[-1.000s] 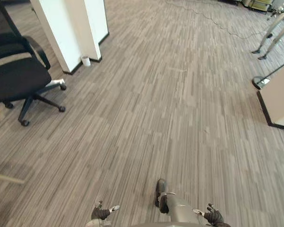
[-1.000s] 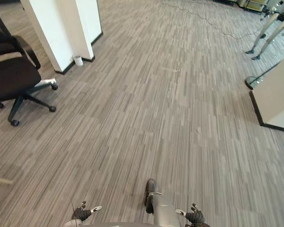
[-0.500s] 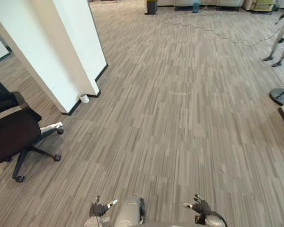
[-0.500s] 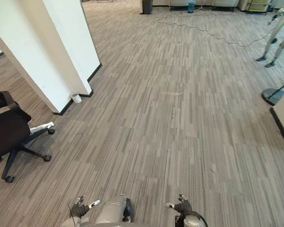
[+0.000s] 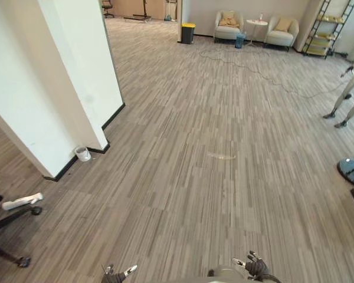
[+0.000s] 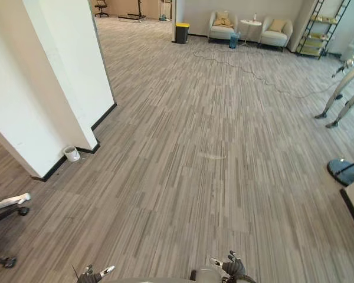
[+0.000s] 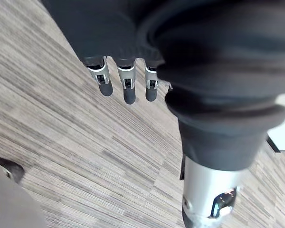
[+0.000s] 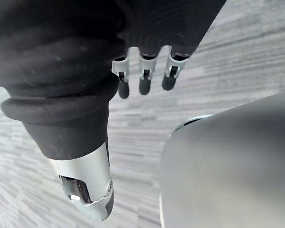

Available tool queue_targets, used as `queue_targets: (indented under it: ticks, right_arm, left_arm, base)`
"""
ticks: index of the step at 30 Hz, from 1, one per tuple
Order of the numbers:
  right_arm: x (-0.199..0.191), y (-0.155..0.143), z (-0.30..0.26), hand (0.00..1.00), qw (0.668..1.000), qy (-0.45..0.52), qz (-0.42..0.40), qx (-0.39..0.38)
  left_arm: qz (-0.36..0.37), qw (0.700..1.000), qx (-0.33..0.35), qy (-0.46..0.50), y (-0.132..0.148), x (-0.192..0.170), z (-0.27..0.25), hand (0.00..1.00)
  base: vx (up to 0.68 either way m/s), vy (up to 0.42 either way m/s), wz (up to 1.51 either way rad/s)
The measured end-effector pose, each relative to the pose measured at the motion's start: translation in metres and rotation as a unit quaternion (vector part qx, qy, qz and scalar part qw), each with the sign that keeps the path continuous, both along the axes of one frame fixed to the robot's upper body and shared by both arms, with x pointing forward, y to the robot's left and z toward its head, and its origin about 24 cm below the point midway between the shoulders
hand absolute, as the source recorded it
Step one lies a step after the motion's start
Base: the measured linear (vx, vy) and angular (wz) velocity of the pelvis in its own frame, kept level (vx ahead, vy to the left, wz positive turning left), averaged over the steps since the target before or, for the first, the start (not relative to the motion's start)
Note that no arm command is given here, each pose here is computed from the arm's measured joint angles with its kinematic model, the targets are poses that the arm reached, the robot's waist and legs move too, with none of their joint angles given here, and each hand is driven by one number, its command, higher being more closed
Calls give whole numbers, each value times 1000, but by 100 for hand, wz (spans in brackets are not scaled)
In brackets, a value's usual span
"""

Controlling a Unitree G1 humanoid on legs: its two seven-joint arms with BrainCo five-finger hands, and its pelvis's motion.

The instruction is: Organize washtable

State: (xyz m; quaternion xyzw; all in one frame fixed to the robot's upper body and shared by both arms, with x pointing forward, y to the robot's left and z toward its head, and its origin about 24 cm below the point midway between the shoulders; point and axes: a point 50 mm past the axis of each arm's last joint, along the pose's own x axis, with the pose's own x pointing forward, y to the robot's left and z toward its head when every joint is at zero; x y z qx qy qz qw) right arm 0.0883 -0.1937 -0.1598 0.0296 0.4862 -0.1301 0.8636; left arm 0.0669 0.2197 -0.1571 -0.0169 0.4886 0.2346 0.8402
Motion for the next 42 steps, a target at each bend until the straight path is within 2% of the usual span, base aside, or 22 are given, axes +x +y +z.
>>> queue_targets:
  ticks: [4, 7, 8, 10, 12, 13, 15, 19, 30, 36, 39, 42]
  right_arm:
    - [5, -1, 1, 0, 1000, -4, -8, 3]
    - [13, -5, 3, 0, 1000, -10, -6, -1]
    - [7, 1, 1, 0, 1000, -1, 14, 2]
    - [6, -8, 2, 0, 1000, 2, 22, -11]
    - [-1, -10, 0, 0, 1000, 16, 7, -10]
    - [-10, -7, -4, 0, 999, 37, -15, 1]
    - [-14, -9, -5, 0, 998, 42, -40, 5]
    - [-16, -3, -6, 0, 998, 46, -40, 8]
    - [1, -7, 6, 0, 998, -33, -50, 2]
    - [-9, 7, -2, 0, 1000, 3, -22, 20]
    - [-5, 2, -1, 0, 1000, 4, -20, 16]
    - [-7, 2, -3, 0, 1000, 12, -20, 17]
  left_arm:
    - [1, 1000, -16, -7, -13, 8, -2, 0]
    - [-8, 999, -39, -7, -33, 14, -4, 0]
    - [-1, 999, -36, 2, -29, 4, -5, 0]
    - [3, 1000, -29, -10, -25, 9, -3, 0]
    - [1, 1000, -13, -13, -14, 9, 0, 0]
    - [0, 1000, -9, 4, -14, -12, -2, 0]
    - [-1, 1000, -13, 15, -15, -22, -4, 0]
    - [8, 1000, -14, 24, -14, -29, -5, 0]
    - [-25, 999, -2, 24, -1, -24, -2, 0]
    - [-5, 999, 12, 37, 7, -34, -2, 0]
    - [2, 999, -5, 35, -7, -27, -6, 0]
    - [3, 1000, -5, 23, -8, -19, -5, 0]
  base:
    - [781, -118, 49]
    - [789, -218, 32]
    - [591, -293, -13]
    - [574, -130, -67]
    - [827, -107, -78]
    - [1060, -127, -114]
    - [655, 16, -79]
    - [540, 173, -26]
    - [415, 123, 19]
    - [347, -115, 28]
    - [337, -237, 5]
    - [254, -295, 45]
